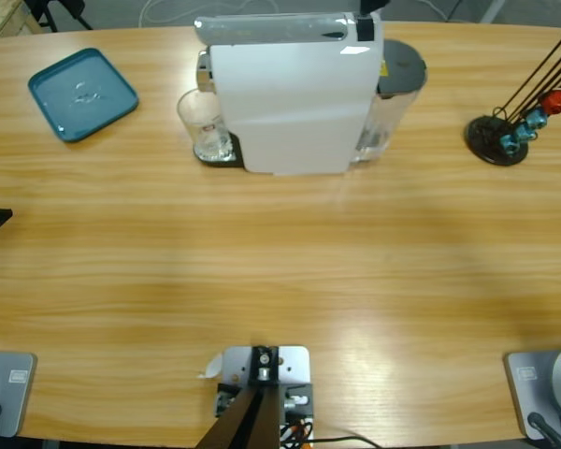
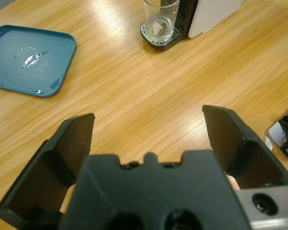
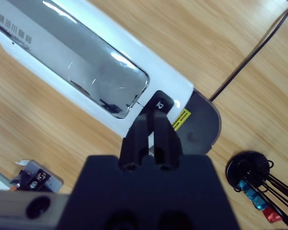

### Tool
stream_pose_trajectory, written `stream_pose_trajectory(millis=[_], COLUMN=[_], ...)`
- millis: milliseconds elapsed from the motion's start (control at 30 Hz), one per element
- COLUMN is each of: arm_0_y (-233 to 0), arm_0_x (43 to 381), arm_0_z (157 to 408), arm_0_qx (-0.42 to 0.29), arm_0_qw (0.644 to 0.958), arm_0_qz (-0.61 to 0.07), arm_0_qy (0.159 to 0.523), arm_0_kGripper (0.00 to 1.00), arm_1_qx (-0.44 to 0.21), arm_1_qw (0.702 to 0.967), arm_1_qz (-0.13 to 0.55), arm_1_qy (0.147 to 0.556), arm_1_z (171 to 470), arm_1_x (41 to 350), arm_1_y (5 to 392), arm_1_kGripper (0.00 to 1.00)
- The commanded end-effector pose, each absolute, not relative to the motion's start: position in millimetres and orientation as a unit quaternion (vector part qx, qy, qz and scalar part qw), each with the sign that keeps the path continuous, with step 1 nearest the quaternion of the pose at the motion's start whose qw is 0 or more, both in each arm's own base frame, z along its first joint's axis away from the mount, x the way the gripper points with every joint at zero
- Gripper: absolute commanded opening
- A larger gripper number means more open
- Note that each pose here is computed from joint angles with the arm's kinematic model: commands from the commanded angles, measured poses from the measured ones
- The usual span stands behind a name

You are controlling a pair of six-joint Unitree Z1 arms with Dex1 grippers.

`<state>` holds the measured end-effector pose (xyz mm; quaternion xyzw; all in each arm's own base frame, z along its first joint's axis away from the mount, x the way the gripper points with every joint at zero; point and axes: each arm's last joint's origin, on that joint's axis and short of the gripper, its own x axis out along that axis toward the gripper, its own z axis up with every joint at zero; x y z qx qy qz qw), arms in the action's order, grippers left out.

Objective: Pour coffee

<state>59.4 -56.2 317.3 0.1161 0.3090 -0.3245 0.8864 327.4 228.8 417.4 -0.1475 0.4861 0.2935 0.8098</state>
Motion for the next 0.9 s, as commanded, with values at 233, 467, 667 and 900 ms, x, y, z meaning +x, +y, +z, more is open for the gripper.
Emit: stream_pose_trajectory(millis=[233,467,667,900], arm_0_y=[-59.8,-60.7,-60.7,-60.8], arm_0_x=[62.3,62.9,62.5,62.5], arm_0_z=[313.8,313.4,313.3,313.3], arm_0_qx=[0.121,0.121,0.121,0.121], arm_0_qw=[0.878,0.877,0.876,0.875], arm_0_qz=[-0.328,-0.329,-0.331,-0.332], arm_0_qy=[0.327,0.33,0.33,0.331], arm_0_kGripper=[0.977,0.977,0.977,0.977], arm_1_qx=[-0.168,-0.172,-0.183,-0.185], arm_1_qw=[0.796,0.792,0.792,0.789], arm_1_qz=[0.294,0.291,0.274,0.269], arm_1_qy=[0.501,0.508,0.515,0.52], arm_1_z=[402.0,398.4,393.5,390.0], arm_1_x=[342.1,343.6,344.9,345.8], arm_1_y=[242.9,242.1,237.5,235.4], arm_1_kGripper=[0.0,0.0,0.0,0.0])
